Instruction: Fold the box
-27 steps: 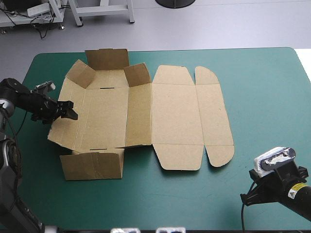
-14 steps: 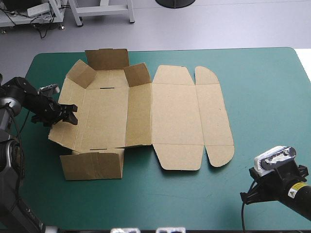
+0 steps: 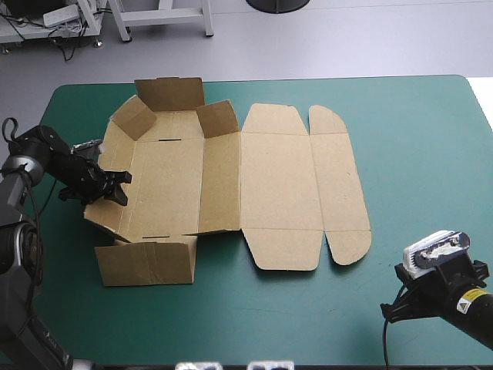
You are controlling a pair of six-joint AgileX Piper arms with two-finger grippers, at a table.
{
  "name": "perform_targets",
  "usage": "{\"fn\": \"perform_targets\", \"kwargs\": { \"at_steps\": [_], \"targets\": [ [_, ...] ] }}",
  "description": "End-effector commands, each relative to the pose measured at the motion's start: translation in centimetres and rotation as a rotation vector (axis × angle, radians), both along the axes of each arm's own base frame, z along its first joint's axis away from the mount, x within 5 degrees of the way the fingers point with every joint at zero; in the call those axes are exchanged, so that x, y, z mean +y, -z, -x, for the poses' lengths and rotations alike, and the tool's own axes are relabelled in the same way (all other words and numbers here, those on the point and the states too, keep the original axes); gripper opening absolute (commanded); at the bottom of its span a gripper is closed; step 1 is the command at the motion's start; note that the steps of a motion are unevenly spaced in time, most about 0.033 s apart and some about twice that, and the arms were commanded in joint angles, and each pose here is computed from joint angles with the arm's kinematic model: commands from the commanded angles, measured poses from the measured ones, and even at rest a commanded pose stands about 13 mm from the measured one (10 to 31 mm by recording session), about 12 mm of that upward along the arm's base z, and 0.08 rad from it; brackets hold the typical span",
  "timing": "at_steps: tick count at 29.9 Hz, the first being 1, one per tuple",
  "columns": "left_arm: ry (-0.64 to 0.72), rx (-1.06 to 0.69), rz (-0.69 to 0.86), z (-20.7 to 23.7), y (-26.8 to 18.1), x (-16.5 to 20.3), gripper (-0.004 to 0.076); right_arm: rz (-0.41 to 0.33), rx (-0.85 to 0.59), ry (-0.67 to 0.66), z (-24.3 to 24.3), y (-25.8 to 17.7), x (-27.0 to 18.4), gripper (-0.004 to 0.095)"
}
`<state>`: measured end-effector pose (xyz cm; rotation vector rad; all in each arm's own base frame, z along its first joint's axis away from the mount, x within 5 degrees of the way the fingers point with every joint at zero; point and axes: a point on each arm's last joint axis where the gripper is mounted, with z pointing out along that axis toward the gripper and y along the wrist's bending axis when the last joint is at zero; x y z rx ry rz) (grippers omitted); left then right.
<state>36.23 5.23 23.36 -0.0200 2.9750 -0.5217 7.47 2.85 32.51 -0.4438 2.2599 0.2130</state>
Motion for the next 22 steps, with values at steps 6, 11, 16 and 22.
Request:
{"fn": "perform_targets", "kwargs": {
  "at_steps": [6,11,16,22],
  "targets": [
    [0.037,0.000,0.046,1.0,-2.6,-1.4,0.0108,-0.022,-0.075,0.001,-0.3,-1.1,0.1,-0.0017],
    [0.067,-0.014,0.045,1.0,-2.6,-1.5,-0.0010,-0.022,-0.074,0.000,-0.3,-1.1,0.1,-0.0018],
    [0.166,-0.105,0.070,0.5,-3.6,-1.8,-0.0010,-0.026,-0.072,0.002,-0.3,-1.1,0.1,-0.0018],
    [0.227,-0.364,0.080,-0.1,-9.4,-2.4,-0.0010,-0.035,-0.071,0.000,-0.3,-1.1,0.2,-0.0018]
  ]
}}
